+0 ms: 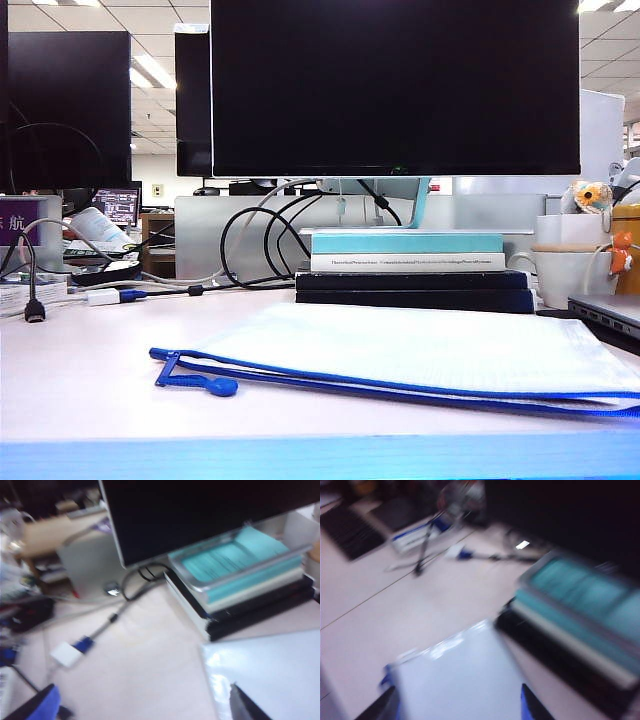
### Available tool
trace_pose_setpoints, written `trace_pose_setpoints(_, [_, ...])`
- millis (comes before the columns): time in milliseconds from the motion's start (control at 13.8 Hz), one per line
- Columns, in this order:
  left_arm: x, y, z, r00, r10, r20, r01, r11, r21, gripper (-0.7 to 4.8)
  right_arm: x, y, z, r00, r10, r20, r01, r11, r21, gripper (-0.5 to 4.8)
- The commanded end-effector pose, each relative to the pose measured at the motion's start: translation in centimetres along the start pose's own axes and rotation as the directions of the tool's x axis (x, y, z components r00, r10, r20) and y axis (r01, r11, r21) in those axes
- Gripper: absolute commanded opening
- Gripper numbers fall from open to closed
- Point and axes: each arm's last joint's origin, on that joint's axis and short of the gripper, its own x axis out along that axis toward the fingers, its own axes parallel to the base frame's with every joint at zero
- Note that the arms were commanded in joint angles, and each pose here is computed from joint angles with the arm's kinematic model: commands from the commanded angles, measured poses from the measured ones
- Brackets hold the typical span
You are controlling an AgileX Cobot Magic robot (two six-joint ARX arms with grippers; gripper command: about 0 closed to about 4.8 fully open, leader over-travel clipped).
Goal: Pick up the transparent plastic file bag with a blue zipper and open its zipper.
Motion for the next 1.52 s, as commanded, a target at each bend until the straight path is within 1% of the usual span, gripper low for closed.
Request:
trace_pose_setpoints(72, [-1.1,0.1,0.3,0.998,0.052,0.046,-0.053,0.999,0.011,4.55,-4.4,2.4,1.4,0.961,-0.245,0.129,0.254,0.966,-0.056,3.1])
trace_pose_setpoints(145, [-1.5,0.1,0.1,0.996,0.068,0.061,-0.068,0.998,0.006,4.22,-5.8,3.4,1.5,0.923,-0.352,0.156,0.365,0.929,-0.06,3.04])
trace_pose_setpoints(217, [-1.8,0.0,-0.5,0.993,0.077,0.088,-0.076,0.997,-0.01,3.71,-6.7,4.1,1.2,0.896,-0.409,0.175,0.423,0.904,-0.053,3.04])
trace_pose_setpoints(289, [-2.9,-0.5,-4.4,0.986,0.13,0.104,-0.125,0.991,-0.053,3.62,-8.0,6.0,-2.4,0.817,-0.502,0.284,0.514,0.857,0.037,3.03])
trace_pose_setpoints(362, [-3.2,-0.6,-5.5,0.98,0.172,0.105,-0.166,0.984,-0.058,3.62,-8.0,6.4,-4.3,0.787,-0.518,0.334,0.526,0.847,0.075,2.99])
trace_pose_setpoints(434, [-3.4,-0.6,-6.0,0.975,0.189,0.114,-0.183,0.981,-0.062,3.62,-7.9,6.6,-5.4,0.777,-0.519,0.357,0.523,0.847,0.094,2.89])
trace_pose_setpoints(507, [-3.8,-0.8,-6.9,0.968,0.202,0.15,-0.19,0.978,-0.087,3.61,-7.3,6.8,-8.0,0.761,-0.518,0.392,0.509,0.85,0.134,2.43])
trace_pose_setpoints(579, [-4.1,-0.8,-7.5,0.962,0.211,0.175,-0.195,0.975,-0.104,3.48,-6.9,6.8,-9.7,0.745,-0.528,0.408,0.509,0.845,0.164,2.38])
trace_pose_setpoints(651, [-4.5,-1.0,-8.3,0.954,0.218,0.208,-0.199,0.974,-0.11,3.06,-6.3,6.7,-11.8,0.733,-0.531,0.424,0.494,0.845,0.204,2.37])
trace_pose_setpoints(724, [-4.6,-1.1,-9.1,0.949,0.221,0.227,-0.199,0.973,-0.116,2.98,-5.7,6.7,-13.5,0.728,-0.529,0.436,0.473,0.848,0.239,2.37])
trace_pose_setpoints(796, [-4.8,-1.4,-10.4,0.945,0.223,0.237,-0.198,0.972,-0.126,2.92,-4.9,6.5,-15.7,0.72,-0.532,0.446,0.442,0.847,0.296,2.13])
trace_pose_setpoints(868, [-4.8,-1.6,-12.1,0.943,0.224,0.245,-0.191,0.97,-0.153,2.69,-3.9,6.3,-18.3,0.71,-0.526,0.469,0.401,0.849,0.344,2.01])
trace_pose_setpoints(941, [-4.3,-2.0,-14.3,0.938,0.221,0.268,-0.172,0.966,-0.193,2.36,-1.8,5.5,-22.9,0.695,-0.517,0.499,0.379,0.854,0.356,1.96])
trace_pose_setpoints(1013, [-3.5,-2.4,-17.5,0.933,0.225,0.28,-0.174,0.965,-0.196,1.72,-1.0,5.4,-25.4,0.701,-0.528,0.48,0.428,0.849,0.309,-0.06])
trace_pose_setpoints(1086, [-3.5,-2.5,-17.7,0.933,0.226,0.281,-0.177,0.966,-0.19,1.41,-1.0,5.4,-25.4,0.7,-0.531,0.477,0.435,0.847,0.304,-0.06])
trace_pose_setpoints(1158, [-3.4,-2.5,-18.0,0.934,0.225,0.278,-0.177,0.966,-0.19,0.75,-1.0,5.4,-25.5,0.704,-0.533,0.469,0.437,0.846,0.305,-0.06])
trace_pose_setpoints(1230, [-3.3,-2.5,-18.2,0.937,0.224,0.267,-0.177,0.966,-0.188,0.51,-0.9,5.4,-25.6,0.71,-0.535,0.457,0.442,0.845,0.303,-0.06])
trace_pose_setpoints(1303, [-3.2,-2.6,-18.7,0.949,0.22,0.224,-0.185,0.968,-0.168,0.46,-0.7,5.3,-26.1,0.734,-0.544,0.406,0.464,0.839,0.284,-0.06])
trace_pose_setpoints(1375, [-3.1,-2.7,-19.1,0.949,0.215,0.232,-0.179,0.969,-0.168,0.45,-0.6,5.2,-26.3,0.729,-0.571,0.378,0.503,0.821,0.269,-0.06])
trace_pose_setpoints(1447, [-2.6,-2.8,-20.3,0.956,0.209,0.207,-0.176,0.97,-0.166,0.22,-0.5,5.0,-26.9,0.724,-0.616,0.312,0.559,0.788,0.258,-0.06])
trace_pose_setpoints(1520, [-2.5,-2.9,-20.6,0.959,0.208,0.195,-0.174,0.969,-0.175,0.21,-0.5,5.0,-27.0,0.726,-0.618,0.302,0.564,0.786,0.253,-0.06])
